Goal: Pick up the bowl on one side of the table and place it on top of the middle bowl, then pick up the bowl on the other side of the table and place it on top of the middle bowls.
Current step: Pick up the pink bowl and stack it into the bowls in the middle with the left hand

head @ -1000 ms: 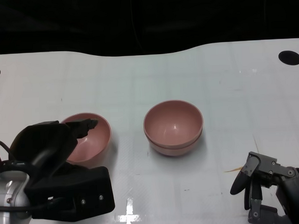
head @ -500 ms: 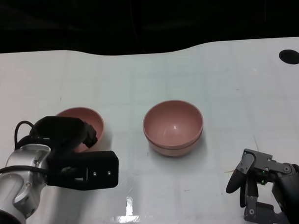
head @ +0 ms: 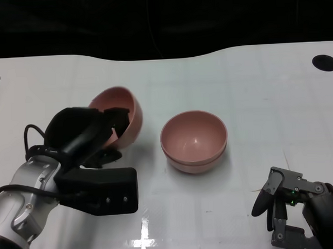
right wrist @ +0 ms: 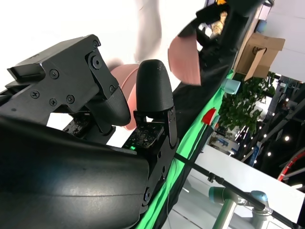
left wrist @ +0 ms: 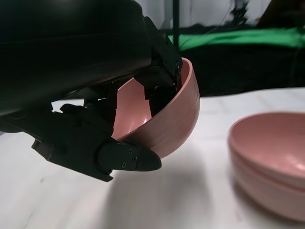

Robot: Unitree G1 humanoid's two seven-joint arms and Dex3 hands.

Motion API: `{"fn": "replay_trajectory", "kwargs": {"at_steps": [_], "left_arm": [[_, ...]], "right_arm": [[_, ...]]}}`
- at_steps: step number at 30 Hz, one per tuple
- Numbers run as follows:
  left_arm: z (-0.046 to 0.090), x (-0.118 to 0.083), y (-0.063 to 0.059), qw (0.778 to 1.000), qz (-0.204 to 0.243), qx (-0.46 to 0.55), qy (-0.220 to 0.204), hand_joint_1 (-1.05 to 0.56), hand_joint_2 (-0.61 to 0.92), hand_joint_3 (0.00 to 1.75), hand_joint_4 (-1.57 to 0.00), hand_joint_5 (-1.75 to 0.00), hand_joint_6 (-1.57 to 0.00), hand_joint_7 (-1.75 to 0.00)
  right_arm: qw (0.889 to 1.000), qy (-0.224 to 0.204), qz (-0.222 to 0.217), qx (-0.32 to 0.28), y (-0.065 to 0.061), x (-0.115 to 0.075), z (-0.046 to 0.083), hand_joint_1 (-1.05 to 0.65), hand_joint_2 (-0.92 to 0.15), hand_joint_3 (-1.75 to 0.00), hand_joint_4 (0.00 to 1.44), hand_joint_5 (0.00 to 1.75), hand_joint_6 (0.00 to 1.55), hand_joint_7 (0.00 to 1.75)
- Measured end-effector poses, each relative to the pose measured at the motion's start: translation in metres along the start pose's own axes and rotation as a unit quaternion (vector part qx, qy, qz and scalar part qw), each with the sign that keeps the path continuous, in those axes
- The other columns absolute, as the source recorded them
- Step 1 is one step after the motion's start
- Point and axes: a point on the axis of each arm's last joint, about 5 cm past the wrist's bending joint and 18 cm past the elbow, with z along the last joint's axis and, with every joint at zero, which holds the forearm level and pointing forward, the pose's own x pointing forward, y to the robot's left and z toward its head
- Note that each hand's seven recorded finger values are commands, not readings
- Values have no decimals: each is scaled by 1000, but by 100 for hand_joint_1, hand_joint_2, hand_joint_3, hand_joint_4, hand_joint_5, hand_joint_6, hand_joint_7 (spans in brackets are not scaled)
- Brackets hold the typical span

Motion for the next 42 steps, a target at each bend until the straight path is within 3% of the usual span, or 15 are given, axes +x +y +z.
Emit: {"fn": "replay_trajectory", "kwargs": {"at_steps": [4, 6, 8, 12, 17, 24, 30, 34, 42], "left_arm": [[7, 5, 6, 999, 30, -3, -42, -20, 63, 71, -80, -175, -73, -136], [13, 12, 11, 996, 46, -5, -71, -23, 65, 70, -78, -175, -80, -116], [22, 20, 16, 993, 57, -15, -107, -23, 69, 62, -77, -175, -86, -107], [39, 34, 19, 983, 57, -27, -175, -25, 76, 55, -78, -175, -82, -134], [51, 46, 13, 975, 27, -20, -221, -26, 78, 46, -82, -175, -81, -143], [56, 51, 4, 970, -18, 9, -244, -27, 82, 44, -81, -175, -70, -164], [58, 52, -1, 965, -53, 35, -253, -26, 85, 39, -83, -175, -71, -157], [58, 52, -3, 965, -70, 54, -248, -25, 89, 27, -82, -175, -72, -151], [57, 52, -4, 966, -63, 63, -244, -29, 92, 16, -81, -175, -74, -141]], "right_arm": [[1000, 5, 0, -2, 0, -1, -3, -5, -23, -164, 93, 175, 85, 147], [1000, 3, 0, -3, -1, -1, -3, -5, -23, -164, 93, 175, 85, 147], [1000, 3, -1, -5, -2, -1, -4, -5, -23, -164, 93, 175, 85, 147], [1000, 2, -1, -6, -3, -1, -5, -5, -22, -165, 93, 175, 85, 146], [1000, 7, 2, -4, -3, -1, -7, -4, -21, -168, 94, 175, 86, 146], [1000, 7, 3, -7, -3, -1, -7, -5, -21, -168, 93, 175, 86, 146], [1000, 7, 5, -12, -2, -1, -7, -3, -22, -167, 92, 175, 85, 147], [1000, 7, 5, -12, -1, -1, -7, -3, -22, -166, 92, 175, 85, 147], [1000, 7, 5, -12, -1, -1, -7, -4, -23, -165, 92, 175, 85, 148]]}}
